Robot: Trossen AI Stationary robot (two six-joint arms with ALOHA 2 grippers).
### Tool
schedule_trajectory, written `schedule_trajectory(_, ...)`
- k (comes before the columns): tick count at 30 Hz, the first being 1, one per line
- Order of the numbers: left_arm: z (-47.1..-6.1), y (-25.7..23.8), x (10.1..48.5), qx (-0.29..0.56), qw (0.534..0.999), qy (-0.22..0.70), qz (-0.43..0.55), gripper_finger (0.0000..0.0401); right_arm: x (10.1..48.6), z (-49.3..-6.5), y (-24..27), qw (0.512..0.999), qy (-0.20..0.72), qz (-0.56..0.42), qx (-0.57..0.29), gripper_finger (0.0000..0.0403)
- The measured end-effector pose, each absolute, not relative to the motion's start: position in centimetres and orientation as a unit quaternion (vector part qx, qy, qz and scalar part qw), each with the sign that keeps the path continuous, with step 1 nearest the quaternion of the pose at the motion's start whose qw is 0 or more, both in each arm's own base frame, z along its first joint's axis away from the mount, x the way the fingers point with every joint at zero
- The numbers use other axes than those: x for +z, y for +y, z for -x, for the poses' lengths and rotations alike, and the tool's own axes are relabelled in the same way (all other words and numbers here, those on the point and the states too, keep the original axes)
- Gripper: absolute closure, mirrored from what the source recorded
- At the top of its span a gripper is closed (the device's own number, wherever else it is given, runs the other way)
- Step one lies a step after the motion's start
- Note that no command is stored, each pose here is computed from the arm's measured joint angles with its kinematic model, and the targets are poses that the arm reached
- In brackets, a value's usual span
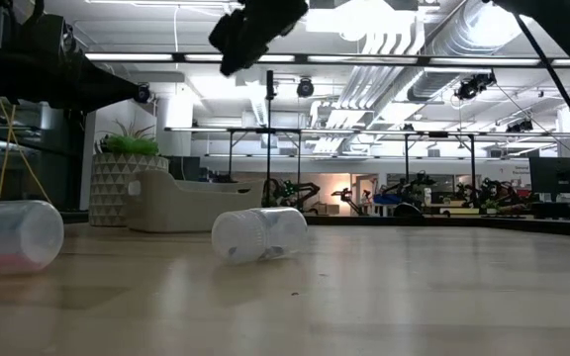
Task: Pick and place pill bottles into a basket
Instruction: Put the right transparent pill bottle into the bin
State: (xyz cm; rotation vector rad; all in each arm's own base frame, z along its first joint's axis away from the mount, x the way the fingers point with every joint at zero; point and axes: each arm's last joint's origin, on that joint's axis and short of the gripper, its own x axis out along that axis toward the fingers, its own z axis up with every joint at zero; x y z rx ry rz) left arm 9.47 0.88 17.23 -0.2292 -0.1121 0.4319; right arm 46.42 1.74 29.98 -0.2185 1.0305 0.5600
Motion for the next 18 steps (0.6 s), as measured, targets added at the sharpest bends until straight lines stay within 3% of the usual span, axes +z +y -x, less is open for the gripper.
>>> schedule_trajectory(8, -9.5, 0.9, 17.2, 0.213, 0.969, -0.056, 0.113, 0.0336, 26.0, -47.7, 5.4, 0.793, 0.518, 0.134, 0.291, 0.0141)
schedule_trajectory(18, -9.5, 0.9, 17.2, 0.213, 0.969, -0.055, 0.113, 0.0336, 21.7, -47.9, 9.6, 0.742, 0.558, 0.157, 0.337, 0.0139)
